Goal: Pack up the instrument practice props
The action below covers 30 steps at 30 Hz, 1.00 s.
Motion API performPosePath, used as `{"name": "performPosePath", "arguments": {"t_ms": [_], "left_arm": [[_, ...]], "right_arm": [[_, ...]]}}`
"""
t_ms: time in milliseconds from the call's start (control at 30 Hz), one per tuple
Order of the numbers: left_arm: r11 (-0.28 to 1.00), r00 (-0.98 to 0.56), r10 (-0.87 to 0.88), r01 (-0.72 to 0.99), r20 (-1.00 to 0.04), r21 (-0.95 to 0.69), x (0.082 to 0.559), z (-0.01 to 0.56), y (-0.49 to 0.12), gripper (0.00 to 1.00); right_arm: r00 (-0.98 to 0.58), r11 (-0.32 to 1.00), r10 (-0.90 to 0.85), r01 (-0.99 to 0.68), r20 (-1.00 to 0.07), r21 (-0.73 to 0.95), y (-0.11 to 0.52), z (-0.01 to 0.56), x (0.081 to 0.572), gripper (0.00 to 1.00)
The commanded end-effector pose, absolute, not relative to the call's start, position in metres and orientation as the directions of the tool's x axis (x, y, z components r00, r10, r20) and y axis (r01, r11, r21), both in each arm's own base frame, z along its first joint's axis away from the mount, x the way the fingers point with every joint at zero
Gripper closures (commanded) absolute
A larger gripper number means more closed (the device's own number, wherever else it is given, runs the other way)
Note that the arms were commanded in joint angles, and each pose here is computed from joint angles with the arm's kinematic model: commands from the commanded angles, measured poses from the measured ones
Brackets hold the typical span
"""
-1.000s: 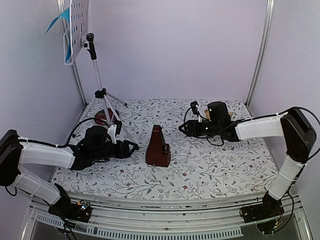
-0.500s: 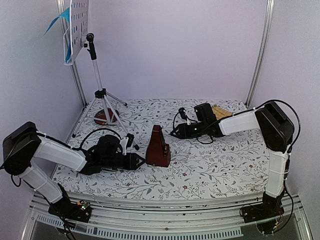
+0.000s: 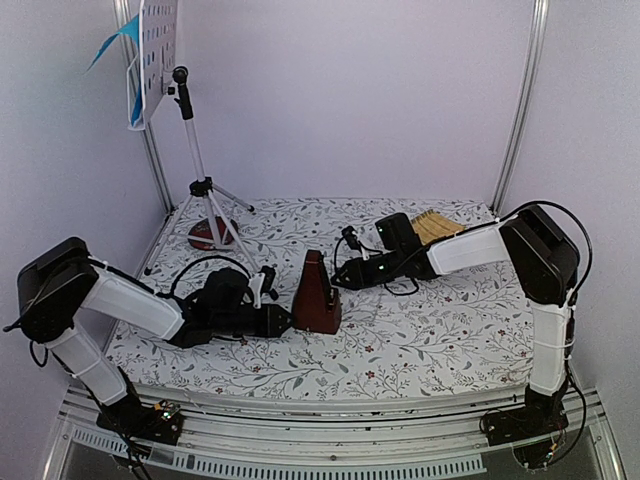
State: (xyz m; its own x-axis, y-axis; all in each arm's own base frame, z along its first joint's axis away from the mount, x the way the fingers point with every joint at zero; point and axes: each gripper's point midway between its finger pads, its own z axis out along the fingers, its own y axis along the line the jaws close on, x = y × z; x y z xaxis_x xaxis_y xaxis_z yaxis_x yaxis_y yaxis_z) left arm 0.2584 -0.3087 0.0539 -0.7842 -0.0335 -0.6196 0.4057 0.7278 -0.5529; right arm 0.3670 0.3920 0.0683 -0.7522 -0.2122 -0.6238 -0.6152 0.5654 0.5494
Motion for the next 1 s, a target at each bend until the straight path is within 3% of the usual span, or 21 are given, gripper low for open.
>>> {"name": "performPosePath", "arguments": {"t_ms": [0, 500, 967], "left_arm": [[0.729, -0.768, -0.053, 0.407, -0.638, -0.55, 0.266, 0.06, -0.314, 0.68], [0.737, -0.749, -0.081, 0.399, -0.658, -0.545, 0.298, 0.058, -0.309, 0.69], [0.75, -0.688, -0.093, 0.427, -0.72, -0.504, 0.333, 0.074, -0.298, 0.68]], "right_arm": [[-0.742, 0.53, -0.244, -0.641, -0.625, 0.555, 0.397, 0.066, 0.357, 0.67], [-0.756, 0.488, -0.254, -0.639, -0.604, 0.595, 0.389, 0.07, 0.318, 0.67], [-0.721, 0.464, -0.224, -0.671, -0.656, 0.579, 0.385, 0.096, 0.287, 0.64]]}}
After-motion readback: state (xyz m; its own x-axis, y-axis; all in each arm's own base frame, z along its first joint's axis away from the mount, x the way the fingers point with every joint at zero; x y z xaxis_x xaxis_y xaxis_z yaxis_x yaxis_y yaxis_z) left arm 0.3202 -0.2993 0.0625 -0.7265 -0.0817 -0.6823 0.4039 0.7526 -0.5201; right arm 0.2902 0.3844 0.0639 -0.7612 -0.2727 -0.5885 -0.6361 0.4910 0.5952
